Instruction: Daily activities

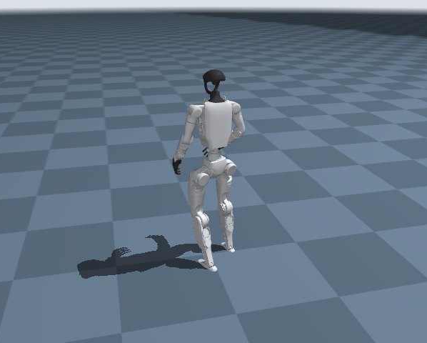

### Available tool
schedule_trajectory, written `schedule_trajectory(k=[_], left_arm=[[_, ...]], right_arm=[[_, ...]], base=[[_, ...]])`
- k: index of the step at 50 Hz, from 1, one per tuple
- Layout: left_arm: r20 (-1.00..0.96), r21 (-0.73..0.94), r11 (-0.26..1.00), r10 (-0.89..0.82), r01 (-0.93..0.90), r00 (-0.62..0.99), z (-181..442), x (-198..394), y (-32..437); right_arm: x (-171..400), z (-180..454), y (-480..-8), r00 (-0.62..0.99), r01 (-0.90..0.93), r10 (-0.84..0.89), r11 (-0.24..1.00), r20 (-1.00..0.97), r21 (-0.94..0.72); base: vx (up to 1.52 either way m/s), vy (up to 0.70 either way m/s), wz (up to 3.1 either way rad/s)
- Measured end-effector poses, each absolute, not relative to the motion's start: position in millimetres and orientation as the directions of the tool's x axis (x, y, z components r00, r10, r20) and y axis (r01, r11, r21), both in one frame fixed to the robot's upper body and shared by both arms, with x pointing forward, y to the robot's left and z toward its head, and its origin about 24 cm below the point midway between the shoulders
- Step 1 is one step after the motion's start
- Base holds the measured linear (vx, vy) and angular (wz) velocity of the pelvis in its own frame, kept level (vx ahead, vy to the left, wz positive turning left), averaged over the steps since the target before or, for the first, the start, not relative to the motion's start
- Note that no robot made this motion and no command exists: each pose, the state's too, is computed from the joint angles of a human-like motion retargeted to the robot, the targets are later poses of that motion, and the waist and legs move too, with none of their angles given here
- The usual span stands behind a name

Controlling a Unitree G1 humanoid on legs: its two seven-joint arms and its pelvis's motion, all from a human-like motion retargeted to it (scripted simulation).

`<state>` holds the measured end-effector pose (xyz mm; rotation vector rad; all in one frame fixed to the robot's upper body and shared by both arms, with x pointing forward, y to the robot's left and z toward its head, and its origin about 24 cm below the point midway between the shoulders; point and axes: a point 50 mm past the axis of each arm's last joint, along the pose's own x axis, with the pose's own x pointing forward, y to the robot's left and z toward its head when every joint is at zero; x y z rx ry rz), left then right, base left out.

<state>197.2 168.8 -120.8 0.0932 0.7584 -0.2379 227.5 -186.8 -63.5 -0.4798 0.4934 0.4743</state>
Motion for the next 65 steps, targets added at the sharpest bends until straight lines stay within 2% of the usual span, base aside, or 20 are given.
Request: schedule_trajectory(k=[5, 9, 11, 14, 19, 23, 27, 30, 35, 39, 42, 45, 48, 51, 53, 55, 58, 62, 65], left_arm=[[-0.449, 0.087, 0.965, -0.184, 0.247, 0.875, -69.8, 249.2, 174.9], [-0.163, 0.246, 0.955, -0.125, 0.163, 0.979, -3.9, 293.0, 192.1], [-0.016, 0.319, 0.943, -0.098, 0.098, 0.995, 31.3, 309.8, 198.9], [0.183, 0.385, 0.923, -0.079, 0.003, 0.98, 80.8, 327.0, 203.2], [0.419, 0.414, 0.907, -0.113, -0.079, 0.901, 146.0, 338.5, 196.4], [0.544, 0.42, 0.904, -0.185, -0.075, 0.819, 187.2, 338.8, 180.6], [0.628, 0.481, 0.876, -0.319, -0.032, 0.709, 227.0, 333.4, 155.4], [0.649, 0.582, 0.813, -0.461, -0.004, 0.605, 256.4, 326.3, 130.4], [0.578, 0.768, 0.64, -0.682, -0.018, 0.449, 295.9, 317.7, 87.8], [0.57, 0.794, 0.606, -0.714, -0.05, 0.407, 317.5, 317.9, 74.9], [0.663, 0.709, 0.702, -0.633, -0.063, 0.399, 333.2, 319.0, 83.4], [0.779, 0.531, 0.846, -0.468, -0.043, 0.417, 338.5, 320.8, 105.0], [0.843, 0.278, 0.96, -0.237, -0.015, 0.483, 325.5, 326.0, 135.8], [0.813, 0.03, 0.999, -0.011, -0.024, 0.583, 296.4, 333.3, 167.7], [0.761, -0.07, 0.996, 0.084, -0.047, 0.643, 274.0, 336.5, 183.8], [0.712, -0.088, 0.994, 0.106, -0.062, 0.694, 254.7, 338.1, 192.4], [0.679, 0.04, 0.999, -0.009, -0.024, 0.734, 242.6, 337.7, 188.4], [0.69, 0.314, 0.947, -0.278, 0.069, 0.668, 261.5, 329.7, 158.9], [0.707, 0.475, 0.874, -0.447, 0.1, 0.549, 287.6, 319.4, 128.8]], right_arm=[[271.2, 10.2, -207.2, 0.921, -0.387, 0.29, 0.756, -0.26, -0.527], [302.5, 112.4, -227.3, 0.958, -0.081, 0.252, 0.691, 0.134, -0.718], [308.7, 167.7, -232.5, 0.907, 0.112, 0.243, 0.646, 0.343, -0.755], [305.7, 242.8, -233.6, 0.757, 0.382, 0.248, 0.583, 0.604, -0.717], [285.7, 327.8, -225.0, 0.477, 0.658, 0.295, 0.505, 0.828, -0.559], [271.4, 363.8, -210.6, 0.329, 0.749, 0.372, 0.457, 0.868, -0.479], [265.1, 376.5, -186.0, 0.282, 0.756, 0.505, 0.407, 0.816, -0.513], [268.0, 372.3, -163.9, 0.323, 0.714, 0.634, 0.323, 0.702, -0.621], [288.6, 358.2, -122.8, 0.455, 0.572, 0.806, 0.063, 0.38, -0.818], [297.1, 362.5, -109.7, 0.503, 0.525, 0.823, -0.049, 0.263, -0.85], [293.1, 388.4, -114.3, 0.478, 0.594, 0.803, 0.003, 0.355, -0.805], [278.2, 423.8, -128.4, 0.374, 0.712, 0.747, 0.148, 0.549, -0.686], [256.0, 461.3, -150.0, 0.188, 0.823, 0.62, 0.324, 0.762, -0.466], [233.3, 492.3, -178.0, -0.038, 0.871, 0.41, 0.461, 0.911, -0.171], [224.5, 502.8, -194.3, -0.157, 0.858, 0.264, 0.514, 0.952, -0.001], [225.4, 503.6, -202.2, -0.213, 0.827, 0.158, 0.555, 0.964, 0.092], [244.2, 487.7, -188.4, -0.145, 0.783, 0.164, 0.622, 0.976, 0.012], [271.4, 442.5, -135.5, 0.064, 0.656, 0.436, 0.66, 0.898, -0.367], [281.1, 404.0, -99.7, 0.193, 0.499, 0.651, 0.579, 0.734, -0.645]], base=[[0.0, 0.0, 0.0], [0.04, -0.03, -0.04], [0.06, -0.04, -0.07], [0.05, -0.04, -0.07], [0.0, 0.0, 0.0], [0.0, 0.0, 0.0], [0.0, 0.0, 0.0], [0.0, 0.0, 0.0], [0.0, 0.0, 0.0], [0.0, 0.0, 0.0], [0.0, 0.0, 0.0], [0.01, 0.01, -0.06], [0.01, 0.01, -0.06], [0.0, 0.0, 0.0], [0.0, 0.0, 0.0], [0.0, 0.0, 0.0], [0.0, 0.0, 0.0], [0.0, 0.0, 0.0], [0.0, 0.0, 0.0]])
